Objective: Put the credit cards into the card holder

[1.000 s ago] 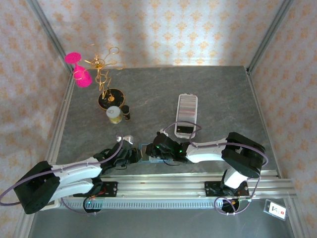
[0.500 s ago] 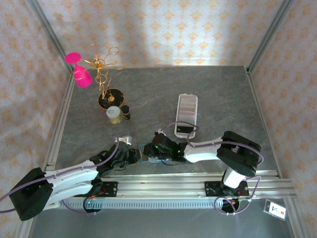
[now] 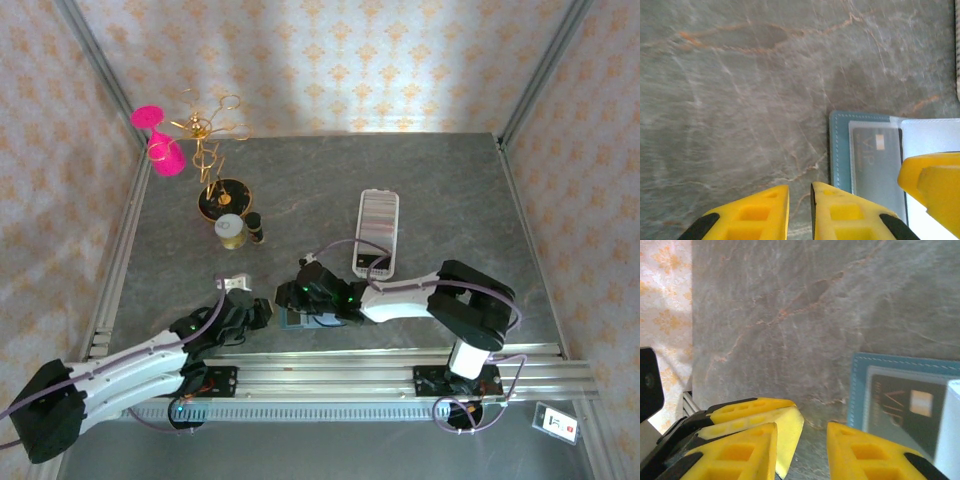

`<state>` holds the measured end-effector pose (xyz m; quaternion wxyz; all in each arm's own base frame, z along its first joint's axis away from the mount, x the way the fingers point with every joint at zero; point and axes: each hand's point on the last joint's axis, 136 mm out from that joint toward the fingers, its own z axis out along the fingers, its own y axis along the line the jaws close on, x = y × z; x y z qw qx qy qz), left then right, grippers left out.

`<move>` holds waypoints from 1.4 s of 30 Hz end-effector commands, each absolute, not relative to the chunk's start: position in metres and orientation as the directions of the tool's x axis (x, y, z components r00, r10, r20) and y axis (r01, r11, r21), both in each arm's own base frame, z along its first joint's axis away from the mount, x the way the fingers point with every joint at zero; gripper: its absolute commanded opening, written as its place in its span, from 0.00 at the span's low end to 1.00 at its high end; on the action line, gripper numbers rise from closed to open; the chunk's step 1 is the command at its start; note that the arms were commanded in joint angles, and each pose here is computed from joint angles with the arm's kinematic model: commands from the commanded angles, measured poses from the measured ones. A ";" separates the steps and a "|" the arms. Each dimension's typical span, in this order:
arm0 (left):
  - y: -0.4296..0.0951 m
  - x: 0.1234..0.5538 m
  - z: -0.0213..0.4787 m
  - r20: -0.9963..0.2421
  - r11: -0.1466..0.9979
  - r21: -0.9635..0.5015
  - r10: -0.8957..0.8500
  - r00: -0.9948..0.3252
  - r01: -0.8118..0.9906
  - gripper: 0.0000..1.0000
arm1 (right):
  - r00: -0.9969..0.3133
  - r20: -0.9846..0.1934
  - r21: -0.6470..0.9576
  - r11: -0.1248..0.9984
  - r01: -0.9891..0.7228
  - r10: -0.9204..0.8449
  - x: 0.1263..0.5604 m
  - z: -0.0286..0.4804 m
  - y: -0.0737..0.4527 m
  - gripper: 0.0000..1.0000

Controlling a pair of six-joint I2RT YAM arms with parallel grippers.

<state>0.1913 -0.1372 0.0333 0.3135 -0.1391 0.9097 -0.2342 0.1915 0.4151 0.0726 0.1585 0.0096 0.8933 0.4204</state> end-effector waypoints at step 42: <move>-0.183 0.205 0.076 -0.534 0.755 -0.650 -0.380 -0.755 0.080 0.37 | 0.126 -0.387 -0.608 0.150 -0.780 -0.913 0.279 0.153 0.175 0.59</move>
